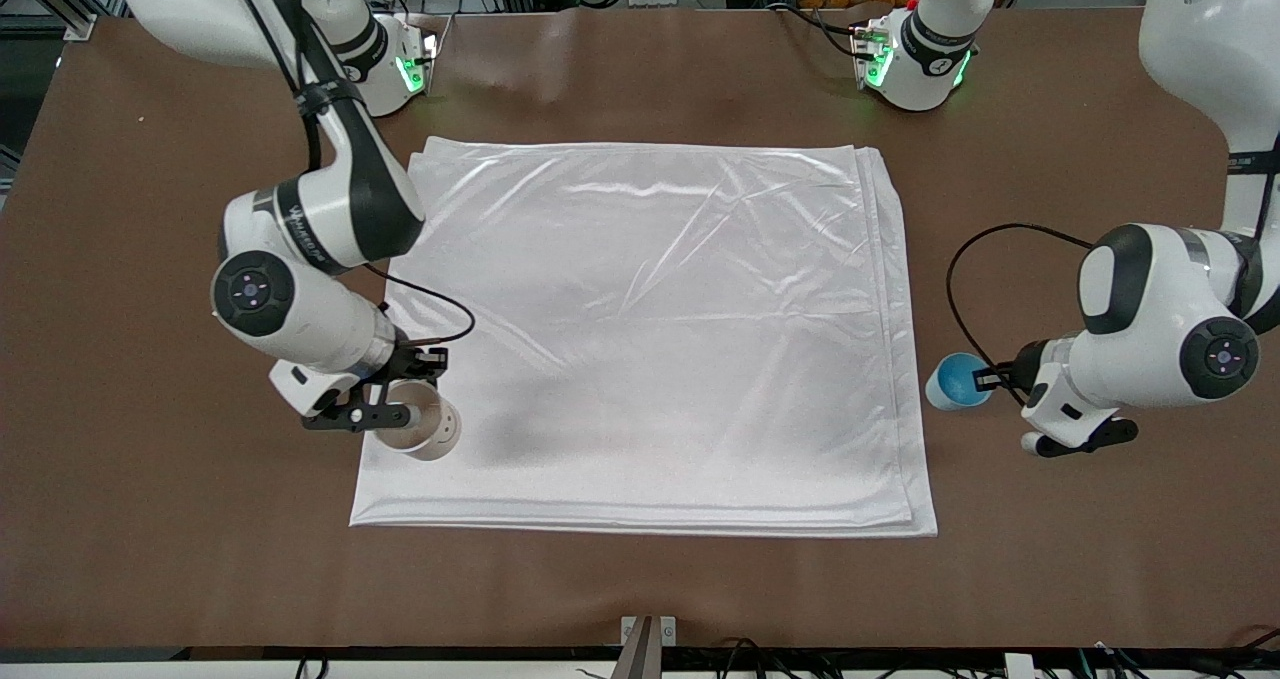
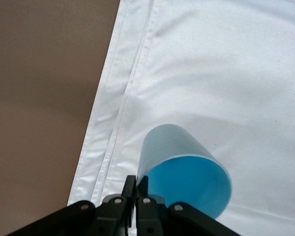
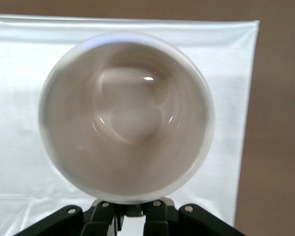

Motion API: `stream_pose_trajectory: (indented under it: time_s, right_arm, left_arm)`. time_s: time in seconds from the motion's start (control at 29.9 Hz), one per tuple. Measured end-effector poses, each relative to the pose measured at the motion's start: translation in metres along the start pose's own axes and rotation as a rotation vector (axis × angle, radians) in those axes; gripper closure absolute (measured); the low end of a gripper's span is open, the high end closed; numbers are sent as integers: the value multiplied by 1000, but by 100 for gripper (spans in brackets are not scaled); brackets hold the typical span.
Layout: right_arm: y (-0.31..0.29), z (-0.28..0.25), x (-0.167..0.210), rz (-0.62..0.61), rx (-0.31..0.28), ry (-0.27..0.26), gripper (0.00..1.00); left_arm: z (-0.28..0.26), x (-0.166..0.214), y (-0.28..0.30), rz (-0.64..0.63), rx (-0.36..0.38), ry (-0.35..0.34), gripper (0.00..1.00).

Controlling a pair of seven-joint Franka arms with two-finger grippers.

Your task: Place blue cup into white mug on cloth

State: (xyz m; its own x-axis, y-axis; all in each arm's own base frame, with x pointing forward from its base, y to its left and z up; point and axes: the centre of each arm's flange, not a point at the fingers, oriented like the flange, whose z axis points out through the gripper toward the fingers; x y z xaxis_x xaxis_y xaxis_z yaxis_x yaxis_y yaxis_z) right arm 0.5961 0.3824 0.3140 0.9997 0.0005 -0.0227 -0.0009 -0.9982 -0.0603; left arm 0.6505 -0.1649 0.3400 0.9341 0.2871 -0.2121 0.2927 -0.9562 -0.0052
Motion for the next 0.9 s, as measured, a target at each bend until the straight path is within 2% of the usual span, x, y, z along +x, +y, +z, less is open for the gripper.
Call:
stream_pose_trajectory:
  time_s: [0.4, 0.9]
  right_arm:
    - [-78, 37, -47, -21, 17, 17, 81]
    - [-131, 66, -98, -86, 13, -28, 81]
  left_arm:
    - [0, -4, 6, -28, -1, -1, 95]
    - [1, -28, 43, -82, -4, -4, 95]
